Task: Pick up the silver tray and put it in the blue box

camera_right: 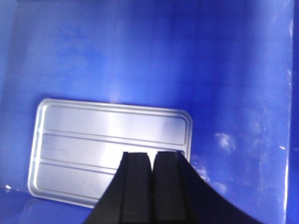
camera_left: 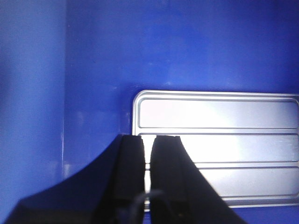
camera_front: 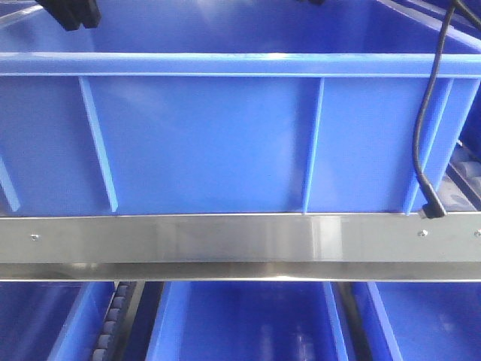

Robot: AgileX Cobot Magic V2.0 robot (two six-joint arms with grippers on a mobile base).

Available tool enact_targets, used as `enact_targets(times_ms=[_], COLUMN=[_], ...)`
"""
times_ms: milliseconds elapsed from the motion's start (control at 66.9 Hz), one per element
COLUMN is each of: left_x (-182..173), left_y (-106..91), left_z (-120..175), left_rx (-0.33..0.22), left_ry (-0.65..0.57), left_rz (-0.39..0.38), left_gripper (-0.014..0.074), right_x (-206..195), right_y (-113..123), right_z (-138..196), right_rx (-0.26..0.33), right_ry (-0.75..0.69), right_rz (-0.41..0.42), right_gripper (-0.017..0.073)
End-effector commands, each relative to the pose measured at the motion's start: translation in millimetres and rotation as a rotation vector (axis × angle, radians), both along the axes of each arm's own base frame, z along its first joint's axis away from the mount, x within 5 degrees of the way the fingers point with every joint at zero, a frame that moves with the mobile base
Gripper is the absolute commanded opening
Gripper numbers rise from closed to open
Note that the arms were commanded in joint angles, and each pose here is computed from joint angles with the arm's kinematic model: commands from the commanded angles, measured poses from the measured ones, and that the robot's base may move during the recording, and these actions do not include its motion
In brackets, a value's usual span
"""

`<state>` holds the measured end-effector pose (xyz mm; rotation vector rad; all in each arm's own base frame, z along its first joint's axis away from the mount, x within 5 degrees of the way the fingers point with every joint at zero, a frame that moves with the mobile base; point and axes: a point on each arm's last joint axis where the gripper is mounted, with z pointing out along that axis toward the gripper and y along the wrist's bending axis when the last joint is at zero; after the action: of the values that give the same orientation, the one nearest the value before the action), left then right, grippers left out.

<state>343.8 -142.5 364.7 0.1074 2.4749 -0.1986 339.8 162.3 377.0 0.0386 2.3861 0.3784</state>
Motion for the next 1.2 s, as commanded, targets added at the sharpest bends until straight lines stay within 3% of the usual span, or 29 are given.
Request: enact_targets(times_ms=[0, 120, 254, 404, 568, 673, 718, 793, 868, 1032, 1182], left_x=[-8, -13, -29, -58, -95, -129, -144, -175, -203, -261, -298], left_y=[2.9, 1.2, 4.8, 16.7, 32.4, 47.4, 54.5, 68.4, 81.1, 106.7, 123.3], left_z=[29, 32, 45, 54, 44, 26, 18, 6, -12, -36, -40], left_rx=[-0.058, -0.101, -0.160, -0.233, -0.310, -0.370, -0.367, -0.300, -0.240, -0.289, -0.343], left_ry=[-0.105, -0.087, -0.157, -0.290, -0.475, -0.619, -0.668, -0.767, -0.816, -0.936, -1.090], left_rz=[0.001, -0.008, -0.031, -0.038, -0.048, -0.054, -0.064, -0.114, -0.149, -0.139, -0.130], left_gripper=[-0.0004, 0.0008, 0.0013, 0.0013, 0.0014, 0.0013, 0.0013, 0.0013, 0.0013, 0.0013, 0.0013], right_x=[-5, -9, -31, -63, -102, -141, -156, -182, -203, -241, -258], right_y=[-4, -5, -6, -20, -40, -59, -67, -80, -92, -114, -124], right_z=[35, 36, 47, 39, 16, 0, -4, -13, -22, -34, -35], right_rx=[0.057, 0.033, -0.019, 0.018, 0.037, 0.011, -0.013, -0.054, -0.053, -0.047, -0.033], right_ry=[-0.155, -0.167, -0.276, -0.395, -0.561, -0.693, -0.739, -0.798, -0.816, -0.847, -0.892], right_rz=[0.010, 0.037, 0.138, 0.160, 0.189, 0.225, 0.243, 0.263, 0.257, 0.227, 0.208], right_gripper=[0.0054, 0.0054, 0.0054, 0.0054, 0.0054, 0.0054, 0.0054, 0.0054, 0.0054, 0.0054, 0.0054])
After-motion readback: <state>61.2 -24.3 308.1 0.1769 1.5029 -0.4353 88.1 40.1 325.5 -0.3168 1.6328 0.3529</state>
